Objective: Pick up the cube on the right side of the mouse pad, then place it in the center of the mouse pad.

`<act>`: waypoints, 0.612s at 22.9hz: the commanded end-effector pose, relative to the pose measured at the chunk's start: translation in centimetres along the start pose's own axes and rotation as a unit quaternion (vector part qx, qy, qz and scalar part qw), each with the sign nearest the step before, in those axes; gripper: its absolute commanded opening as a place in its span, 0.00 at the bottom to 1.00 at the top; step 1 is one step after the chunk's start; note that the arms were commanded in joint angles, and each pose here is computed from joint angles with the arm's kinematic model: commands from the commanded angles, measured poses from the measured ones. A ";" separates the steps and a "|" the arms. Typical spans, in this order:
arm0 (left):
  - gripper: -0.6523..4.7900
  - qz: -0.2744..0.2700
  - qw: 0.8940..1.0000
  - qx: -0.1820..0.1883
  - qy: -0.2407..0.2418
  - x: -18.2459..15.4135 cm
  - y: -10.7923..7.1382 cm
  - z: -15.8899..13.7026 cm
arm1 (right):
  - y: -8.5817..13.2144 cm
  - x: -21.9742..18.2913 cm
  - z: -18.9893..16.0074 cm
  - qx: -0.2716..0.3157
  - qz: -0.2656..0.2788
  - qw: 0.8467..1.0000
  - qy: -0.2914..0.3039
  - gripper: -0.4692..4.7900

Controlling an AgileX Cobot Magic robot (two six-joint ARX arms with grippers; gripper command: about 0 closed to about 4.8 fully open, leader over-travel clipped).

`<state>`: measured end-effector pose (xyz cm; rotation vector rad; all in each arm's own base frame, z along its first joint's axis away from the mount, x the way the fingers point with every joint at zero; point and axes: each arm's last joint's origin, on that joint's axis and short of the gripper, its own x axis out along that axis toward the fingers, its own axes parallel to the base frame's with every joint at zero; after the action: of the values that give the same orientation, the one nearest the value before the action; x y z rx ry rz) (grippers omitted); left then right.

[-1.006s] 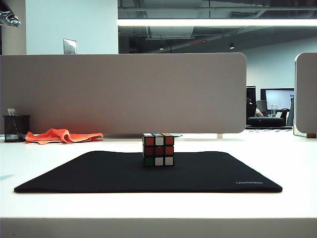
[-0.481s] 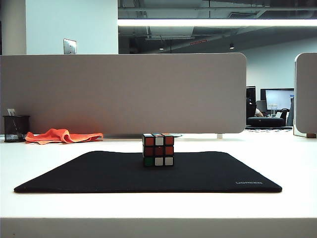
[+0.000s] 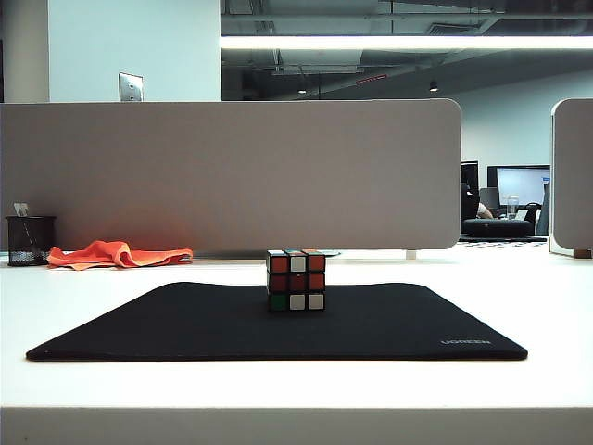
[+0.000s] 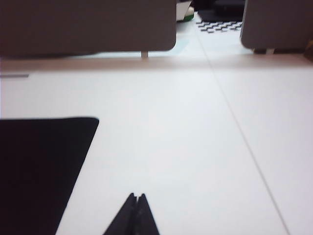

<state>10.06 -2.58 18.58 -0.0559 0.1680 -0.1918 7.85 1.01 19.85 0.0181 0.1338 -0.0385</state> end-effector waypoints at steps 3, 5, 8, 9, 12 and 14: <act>0.11 0.012 1.000 -0.005 -0.015 0.0 0.1 -0.6 | 0.1 0.5 -0.8 -0.010 0.003 1.000 -0.002 0.09; 0.11 0.012 1.000 -0.005 -0.017 -0.1 0.2 -0.8 | 0.1 0.6 -1.0 -0.027 0.005 1.000 -0.004 0.09; 0.11 0.023 0.999 -0.013 -0.025 -0.1 0.3 -1.8 | 0.2 0.7 -1.0 -0.049 0.008 0.999 -0.008 0.09; 0.11 0.022 0.999 -0.020 -0.025 -0.1 0.3 -2.1 | 0.2 0.7 -1.0 -0.052 0.009 0.999 -0.008 0.09; 0.11 0.022 0.999 -0.040 -0.023 -0.1 0.4 -3.0 | 0.2 0.7 -1.1 -0.053 0.017 0.998 -0.007 0.09; 0.11 0.029 0.998 -0.044 -0.020 -0.2 0.5 -3.3 | 0.3 0.7 -1.1 -0.059 0.022 0.998 -0.008 0.09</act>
<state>9.52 -2.30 15.19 -0.1258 0.1424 -0.1440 8.42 1.23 18.35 -0.0880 0.1487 -0.0009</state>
